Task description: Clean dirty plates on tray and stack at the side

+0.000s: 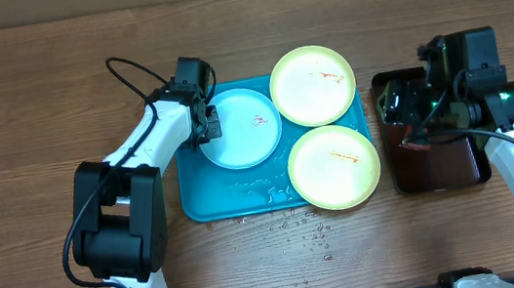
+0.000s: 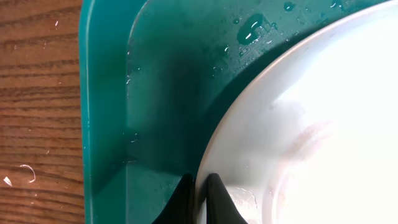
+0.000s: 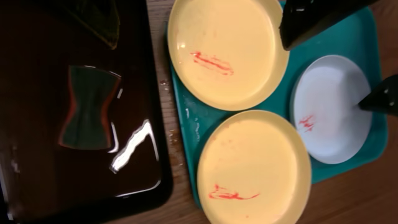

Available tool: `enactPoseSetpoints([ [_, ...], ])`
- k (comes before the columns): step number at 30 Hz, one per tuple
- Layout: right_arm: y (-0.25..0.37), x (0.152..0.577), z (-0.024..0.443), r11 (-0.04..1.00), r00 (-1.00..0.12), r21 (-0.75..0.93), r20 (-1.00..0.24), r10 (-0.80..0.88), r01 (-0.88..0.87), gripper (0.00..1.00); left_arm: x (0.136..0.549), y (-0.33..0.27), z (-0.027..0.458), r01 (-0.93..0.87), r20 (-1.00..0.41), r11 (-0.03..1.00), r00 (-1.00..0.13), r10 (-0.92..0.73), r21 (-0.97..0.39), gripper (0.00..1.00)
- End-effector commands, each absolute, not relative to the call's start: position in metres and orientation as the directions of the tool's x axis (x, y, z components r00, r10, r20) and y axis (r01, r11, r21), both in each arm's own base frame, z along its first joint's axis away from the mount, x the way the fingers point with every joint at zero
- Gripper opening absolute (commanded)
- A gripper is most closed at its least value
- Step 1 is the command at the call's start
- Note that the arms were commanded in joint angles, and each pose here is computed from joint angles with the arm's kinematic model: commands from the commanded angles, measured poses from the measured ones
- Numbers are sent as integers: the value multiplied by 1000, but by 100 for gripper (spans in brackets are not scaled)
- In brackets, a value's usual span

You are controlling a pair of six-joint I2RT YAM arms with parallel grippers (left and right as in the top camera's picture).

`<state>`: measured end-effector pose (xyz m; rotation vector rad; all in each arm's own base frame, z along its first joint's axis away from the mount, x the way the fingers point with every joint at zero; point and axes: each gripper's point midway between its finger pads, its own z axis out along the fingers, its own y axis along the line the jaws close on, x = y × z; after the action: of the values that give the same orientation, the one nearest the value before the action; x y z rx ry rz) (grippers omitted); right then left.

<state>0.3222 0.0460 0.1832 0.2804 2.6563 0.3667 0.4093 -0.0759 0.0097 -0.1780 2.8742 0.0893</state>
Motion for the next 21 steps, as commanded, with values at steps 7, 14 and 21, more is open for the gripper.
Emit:
enactPoseSetpoints([
  [7, 0, 326, 160, 910, -865, 195, -288, 411, 367, 82, 388, -44, -13, -3, -139, 997, -990, 8, 78, 4],
  [14, -22, 332, 134, 886, -863, 165, -206, 461, 433, 70, 387, -44, -14, 100, -125, 995, -987, 102, 19, 4],
  [21, -23, 352, 115, 935, -907, 142, -234, 351, 326, 61, 389, -53, -13, 199, -138, 980, -971, 195, -18, 4],
])
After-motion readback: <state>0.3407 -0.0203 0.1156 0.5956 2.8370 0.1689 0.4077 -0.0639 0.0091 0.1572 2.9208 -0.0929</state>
